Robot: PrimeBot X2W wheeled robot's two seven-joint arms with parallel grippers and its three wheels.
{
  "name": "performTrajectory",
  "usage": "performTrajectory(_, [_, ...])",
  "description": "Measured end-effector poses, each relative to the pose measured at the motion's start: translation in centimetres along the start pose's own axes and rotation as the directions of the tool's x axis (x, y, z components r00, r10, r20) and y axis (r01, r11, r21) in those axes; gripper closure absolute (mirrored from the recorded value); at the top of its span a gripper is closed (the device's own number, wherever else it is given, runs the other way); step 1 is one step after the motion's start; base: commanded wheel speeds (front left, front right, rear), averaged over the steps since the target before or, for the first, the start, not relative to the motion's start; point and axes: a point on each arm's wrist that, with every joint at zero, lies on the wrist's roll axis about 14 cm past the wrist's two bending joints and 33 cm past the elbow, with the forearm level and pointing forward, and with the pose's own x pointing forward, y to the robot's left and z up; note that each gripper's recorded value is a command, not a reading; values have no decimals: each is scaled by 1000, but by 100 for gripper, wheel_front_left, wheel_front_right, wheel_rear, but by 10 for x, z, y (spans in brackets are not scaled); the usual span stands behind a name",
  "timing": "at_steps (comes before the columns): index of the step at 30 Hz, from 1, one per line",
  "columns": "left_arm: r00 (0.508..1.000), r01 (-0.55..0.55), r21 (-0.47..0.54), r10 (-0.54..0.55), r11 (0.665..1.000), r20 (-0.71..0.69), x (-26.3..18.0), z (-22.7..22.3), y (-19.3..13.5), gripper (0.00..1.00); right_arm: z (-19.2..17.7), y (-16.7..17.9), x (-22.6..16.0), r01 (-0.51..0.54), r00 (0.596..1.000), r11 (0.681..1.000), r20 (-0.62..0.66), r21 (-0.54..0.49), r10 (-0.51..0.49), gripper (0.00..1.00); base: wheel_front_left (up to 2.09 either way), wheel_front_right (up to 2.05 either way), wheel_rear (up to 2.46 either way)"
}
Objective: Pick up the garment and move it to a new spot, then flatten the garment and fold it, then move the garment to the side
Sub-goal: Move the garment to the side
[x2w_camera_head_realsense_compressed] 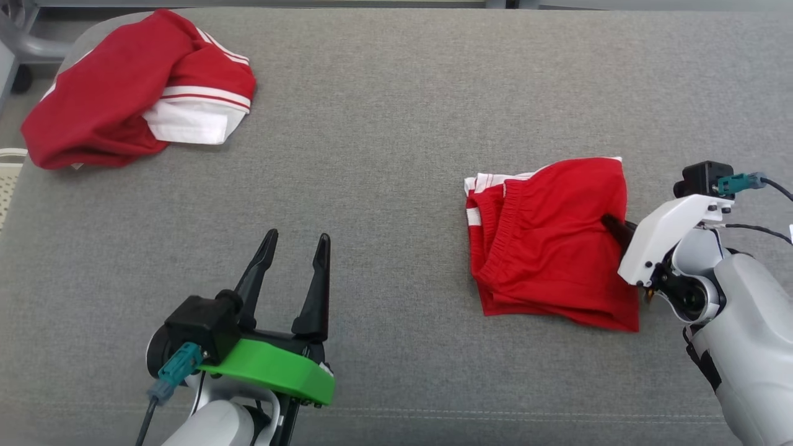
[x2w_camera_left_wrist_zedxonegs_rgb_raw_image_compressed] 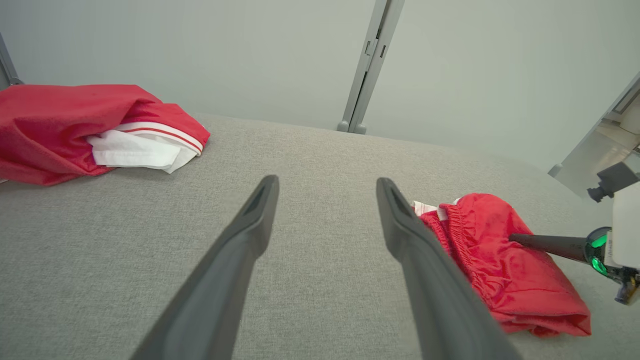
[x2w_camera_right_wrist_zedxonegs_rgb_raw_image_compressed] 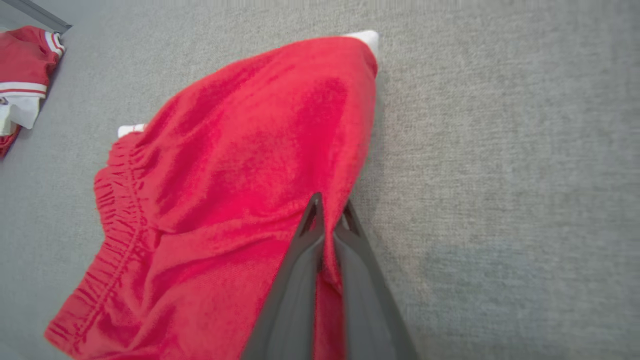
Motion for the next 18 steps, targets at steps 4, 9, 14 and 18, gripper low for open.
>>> performTrajectory(4, [999,48,-2,-48,999,-4,8,-2,-13,0,9,-4,-6,11,999,1000,31,-3,-11,100,0,0,0])
performTrajectory(9, [992,124,-4,-124,992,-15,21,-6,-36,0,25,-23,-20,57,995,998,81,-11,-56,100,0,0,0])
performTrajectory(14, [979,204,-18,-205,979,-19,35,-10,-61,0,36,-45,-40,115,986,993,122,-8,-113,100,0,0,0])
performTrajectory(18, [963,269,-23,-270,963,-26,45,-15,-82,0,43,-63,-57,160,976,987,151,6,-159,100,0,0,0])
